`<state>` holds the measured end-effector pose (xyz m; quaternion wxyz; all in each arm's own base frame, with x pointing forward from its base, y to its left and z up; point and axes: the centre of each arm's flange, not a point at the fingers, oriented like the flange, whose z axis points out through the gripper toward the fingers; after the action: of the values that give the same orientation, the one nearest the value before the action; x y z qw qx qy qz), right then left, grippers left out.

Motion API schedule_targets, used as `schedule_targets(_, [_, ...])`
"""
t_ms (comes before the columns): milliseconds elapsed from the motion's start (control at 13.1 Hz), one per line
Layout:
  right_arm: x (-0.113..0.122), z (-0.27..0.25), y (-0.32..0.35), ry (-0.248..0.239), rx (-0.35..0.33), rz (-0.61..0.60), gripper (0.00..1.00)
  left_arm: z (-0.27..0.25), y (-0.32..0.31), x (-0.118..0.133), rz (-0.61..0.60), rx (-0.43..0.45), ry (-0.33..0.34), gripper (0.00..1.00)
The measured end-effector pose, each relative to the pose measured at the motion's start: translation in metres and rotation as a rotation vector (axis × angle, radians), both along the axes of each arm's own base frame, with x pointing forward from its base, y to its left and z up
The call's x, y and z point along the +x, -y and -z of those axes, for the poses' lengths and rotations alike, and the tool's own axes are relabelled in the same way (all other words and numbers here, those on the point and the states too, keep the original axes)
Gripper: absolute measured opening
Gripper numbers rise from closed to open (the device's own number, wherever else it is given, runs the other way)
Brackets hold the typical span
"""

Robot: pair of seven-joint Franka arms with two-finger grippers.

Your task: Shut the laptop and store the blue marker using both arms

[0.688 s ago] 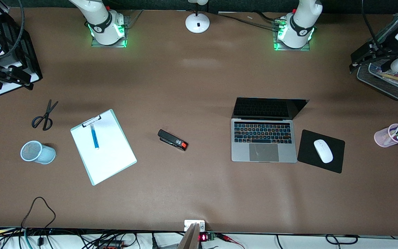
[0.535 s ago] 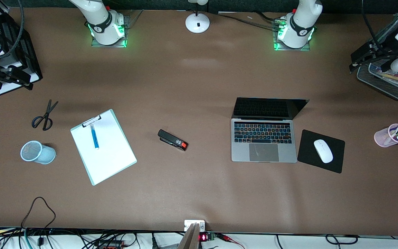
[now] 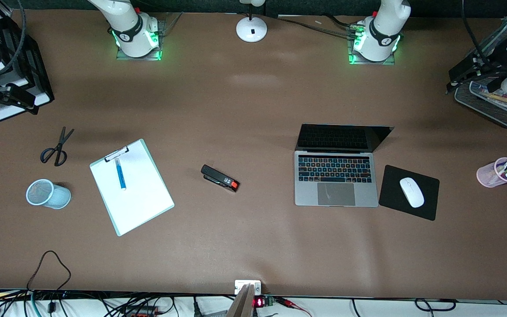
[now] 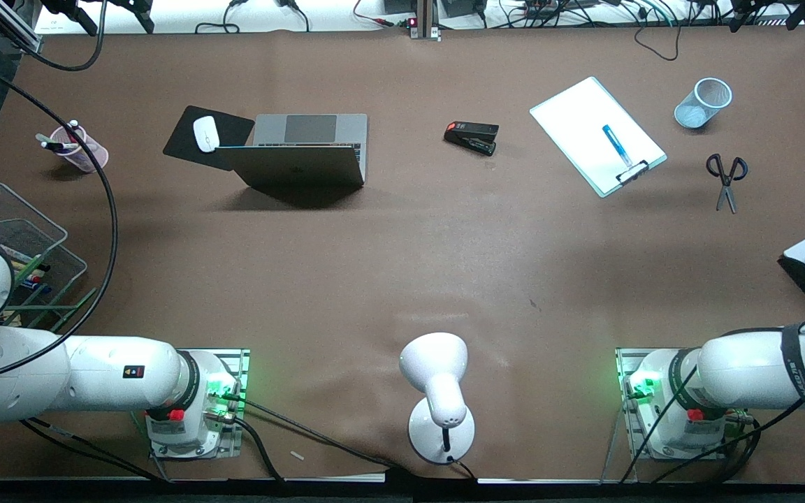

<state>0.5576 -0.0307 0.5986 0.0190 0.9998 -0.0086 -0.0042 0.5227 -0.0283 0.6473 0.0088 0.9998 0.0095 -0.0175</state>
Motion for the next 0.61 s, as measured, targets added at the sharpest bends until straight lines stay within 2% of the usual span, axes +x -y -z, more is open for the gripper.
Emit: schedule_targets(611, [0.001, 0.002, -0.001, -0.004, 0.003, -0.001, 1.0, 0.026, 0.014, 0.008, 0.002, 0.004, -0.056, 1.0])
